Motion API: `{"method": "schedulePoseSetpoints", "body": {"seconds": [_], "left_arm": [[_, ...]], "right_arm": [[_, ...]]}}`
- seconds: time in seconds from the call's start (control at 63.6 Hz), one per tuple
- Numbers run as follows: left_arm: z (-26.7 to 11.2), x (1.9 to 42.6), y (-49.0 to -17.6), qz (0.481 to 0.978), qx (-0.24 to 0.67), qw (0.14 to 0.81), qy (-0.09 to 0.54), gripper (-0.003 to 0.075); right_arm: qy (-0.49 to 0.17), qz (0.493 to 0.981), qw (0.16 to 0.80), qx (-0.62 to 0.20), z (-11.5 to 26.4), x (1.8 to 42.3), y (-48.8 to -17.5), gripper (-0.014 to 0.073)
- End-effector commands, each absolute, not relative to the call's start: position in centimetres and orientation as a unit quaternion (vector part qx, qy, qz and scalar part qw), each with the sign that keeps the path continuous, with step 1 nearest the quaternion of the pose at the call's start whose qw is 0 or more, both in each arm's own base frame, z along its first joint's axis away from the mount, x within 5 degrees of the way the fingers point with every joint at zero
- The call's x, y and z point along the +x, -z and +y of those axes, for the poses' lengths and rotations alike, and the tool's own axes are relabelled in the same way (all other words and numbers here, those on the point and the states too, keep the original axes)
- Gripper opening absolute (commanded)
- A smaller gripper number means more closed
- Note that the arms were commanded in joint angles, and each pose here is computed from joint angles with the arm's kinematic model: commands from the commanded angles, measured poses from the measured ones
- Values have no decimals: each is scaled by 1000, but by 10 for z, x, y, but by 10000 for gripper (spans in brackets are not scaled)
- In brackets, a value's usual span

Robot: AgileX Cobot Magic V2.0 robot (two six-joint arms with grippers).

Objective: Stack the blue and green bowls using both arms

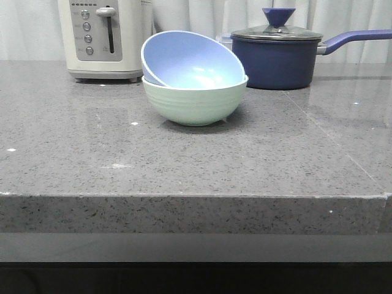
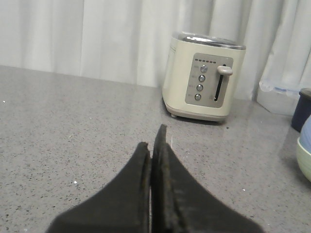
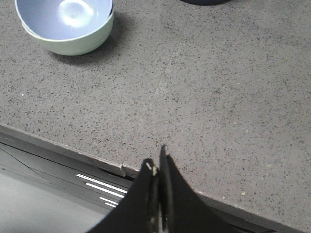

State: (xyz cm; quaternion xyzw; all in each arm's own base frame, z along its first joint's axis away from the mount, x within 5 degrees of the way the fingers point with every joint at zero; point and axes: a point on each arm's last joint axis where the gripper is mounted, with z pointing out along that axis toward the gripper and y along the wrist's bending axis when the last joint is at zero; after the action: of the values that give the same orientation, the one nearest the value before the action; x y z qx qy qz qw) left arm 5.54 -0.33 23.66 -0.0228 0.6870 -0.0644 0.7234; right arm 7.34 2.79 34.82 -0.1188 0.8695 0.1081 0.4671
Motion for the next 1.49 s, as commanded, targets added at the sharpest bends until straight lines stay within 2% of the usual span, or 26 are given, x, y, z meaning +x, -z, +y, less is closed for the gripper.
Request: {"method": "schedulePoseSetpoints", "body": {"seconds": [0.0, 0.173, 0.33, 0.519, 1.477], "left_arm": [[-2, 53, -242, 630, -25, 773, 67, -20], [-2, 54, -221, 640, -21, 765, 62, -20], [-3, 54, -214, 659, -13, 750, 54, -20], [-3, 54, -213, 661, 4, 749, 35, -20], [-3, 54, -213, 662, 10, 749, 28, -20]], "right_arm": [[-109, 846, 510, -116, 27, 76, -362, -54], [-109, 846, 510, -116, 27, 76, -362, -54], [-109, 846, 509, -116, 28, 76, -362, -54], [-109, 846, 509, -116, 28, 76, -362, -54], [-109, 846, 509, -116, 28, 76, -362, -54]]}}
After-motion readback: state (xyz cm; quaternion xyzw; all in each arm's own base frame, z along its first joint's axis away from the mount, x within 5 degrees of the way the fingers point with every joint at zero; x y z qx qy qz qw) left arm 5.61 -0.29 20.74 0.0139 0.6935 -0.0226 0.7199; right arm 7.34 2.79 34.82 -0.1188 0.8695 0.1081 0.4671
